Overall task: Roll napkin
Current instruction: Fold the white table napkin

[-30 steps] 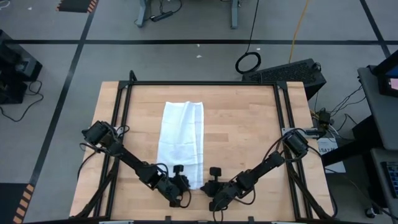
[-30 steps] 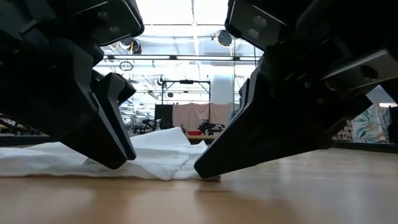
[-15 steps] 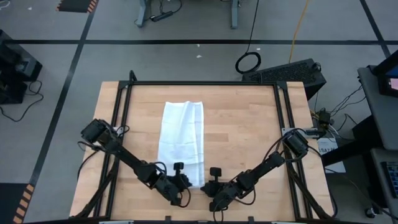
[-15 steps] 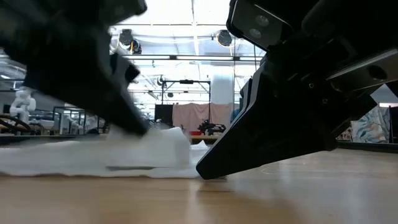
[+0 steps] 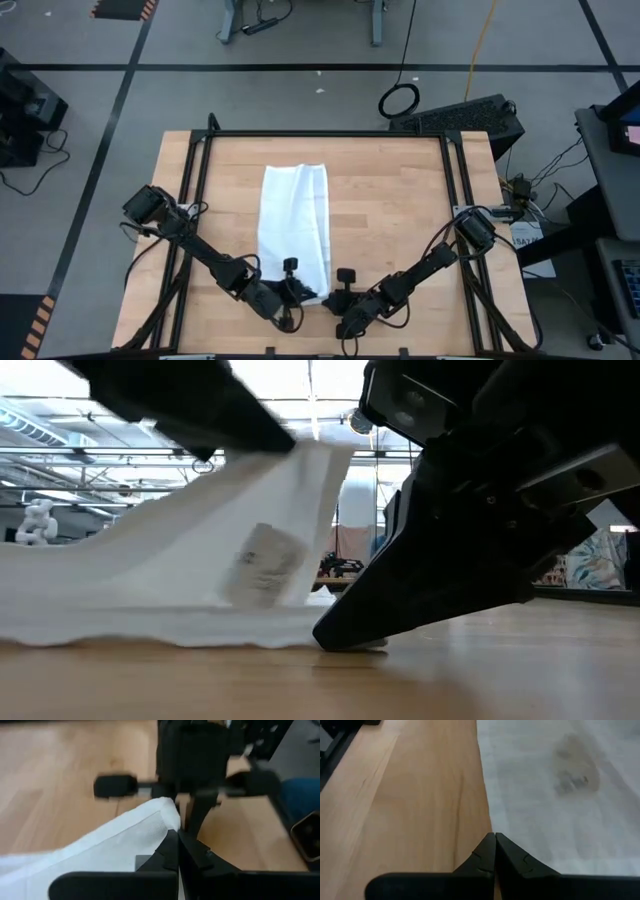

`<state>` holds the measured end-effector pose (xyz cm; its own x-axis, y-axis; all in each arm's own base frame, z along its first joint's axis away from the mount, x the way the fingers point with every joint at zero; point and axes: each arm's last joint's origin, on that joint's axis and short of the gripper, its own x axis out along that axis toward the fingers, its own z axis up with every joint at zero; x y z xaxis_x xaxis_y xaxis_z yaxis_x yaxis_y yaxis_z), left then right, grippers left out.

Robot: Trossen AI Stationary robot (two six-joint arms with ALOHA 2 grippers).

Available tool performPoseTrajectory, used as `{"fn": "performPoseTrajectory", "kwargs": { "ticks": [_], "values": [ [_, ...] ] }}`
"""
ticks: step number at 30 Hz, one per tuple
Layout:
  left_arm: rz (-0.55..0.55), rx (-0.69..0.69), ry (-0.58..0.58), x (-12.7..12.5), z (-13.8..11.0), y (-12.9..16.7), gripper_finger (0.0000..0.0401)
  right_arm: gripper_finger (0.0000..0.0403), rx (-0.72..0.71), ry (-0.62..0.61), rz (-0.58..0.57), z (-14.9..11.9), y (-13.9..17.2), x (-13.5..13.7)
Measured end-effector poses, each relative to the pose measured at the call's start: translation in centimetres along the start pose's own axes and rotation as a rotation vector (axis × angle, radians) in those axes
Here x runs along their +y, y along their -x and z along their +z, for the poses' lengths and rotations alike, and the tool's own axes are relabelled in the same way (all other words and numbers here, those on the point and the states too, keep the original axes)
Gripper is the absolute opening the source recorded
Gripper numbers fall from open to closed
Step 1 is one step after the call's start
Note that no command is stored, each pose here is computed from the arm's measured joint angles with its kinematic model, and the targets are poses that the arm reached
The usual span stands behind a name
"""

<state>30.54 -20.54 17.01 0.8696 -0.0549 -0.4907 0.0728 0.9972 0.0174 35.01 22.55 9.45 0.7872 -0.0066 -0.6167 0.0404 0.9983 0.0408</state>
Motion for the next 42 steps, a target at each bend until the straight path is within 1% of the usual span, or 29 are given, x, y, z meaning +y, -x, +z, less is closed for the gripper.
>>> {"fn": "performPoseTrajectory", "kwargs": {
  "ticks": [3,7,11,13,15,18,22,24,28,31,34,36,39,42],
  "values": [
    [-0.011,-0.047,-0.019,-0.1,0.5,0.0,0.0001,0.0,0.0,-0.008,-0.002,0.0,0.0,-0.1],
    [-0.008,-0.037,-0.031,-0.1,0.4,0.0,0.0,0.0,0.002,0.02,-0.003,0.3,0.3,-0.1],
    [-0.003,-0.014,-0.021,0.0,0.2,0.0,0.0,0.0002,-0.027,0.034,0.021,1.8,2.1,0.3],
    [-0.002,-0.009,-0.022,0.0,0.1,0.0,0.0,0.0011,-0.027,0.058,0.03,2.3,3.1,0.6],
    [-0.003,-0.009,-0.022,0.0,0.1,0.0,0.0,0.0026,-0.006,0.086,0.02,2.5,4.3,0.8],
    [-0.008,-0.007,-0.022,0.0,0.1,0.0,0.0,0.0055,0.006,0.145,-0.063,2.6,6.5,1.0],
    [-0.008,-0.007,-0.022,0.0,0.1,0.0,0.0,0.0099,-0.037,0.323,-0.219,2.0,8.2,1.8],
    [-0.008,-0.007,-0.021,0.0,0.1,0.0,0.0,0.0125,-0.088,0.383,-0.26,2.0,8.6,2.4],
    [-0.009,-0.01,-0.02,0.0,0.1,0.0,0.0,0.0173,-0.161,0.46,-0.241,2.5,8.2,3.2],
    [-0.011,-0.015,-0.017,-0.1,0.2,0.0,0.0,0.0192,-0.195,0.495,-0.235,2.6,7.1,3.3],
    [-0.018,-0.014,-0.017,-0.1,0.2,0.0,0.0,0.0192,-0.2,0.516,-0.247,2.4,6.0,3.0],
    [-0.023,-0.011,-0.017,-0.1,0.2,0.0,0.0,0.0179,-0.196,0.512,-0.257,2.4,5.6,2.7],
    [-0.024,-0.007,-0.019,-0.1,0.1,0.0,0.0,0.0145,-0.203,0.505,-0.263,2.6,5.5,2.6],
    [-0.025,-0.007,-0.019,-0.1,0.1,0.0,0.0,0.0099,-0.203,0.515,-0.271,2.6,5.5,2.6]
  ]
}}
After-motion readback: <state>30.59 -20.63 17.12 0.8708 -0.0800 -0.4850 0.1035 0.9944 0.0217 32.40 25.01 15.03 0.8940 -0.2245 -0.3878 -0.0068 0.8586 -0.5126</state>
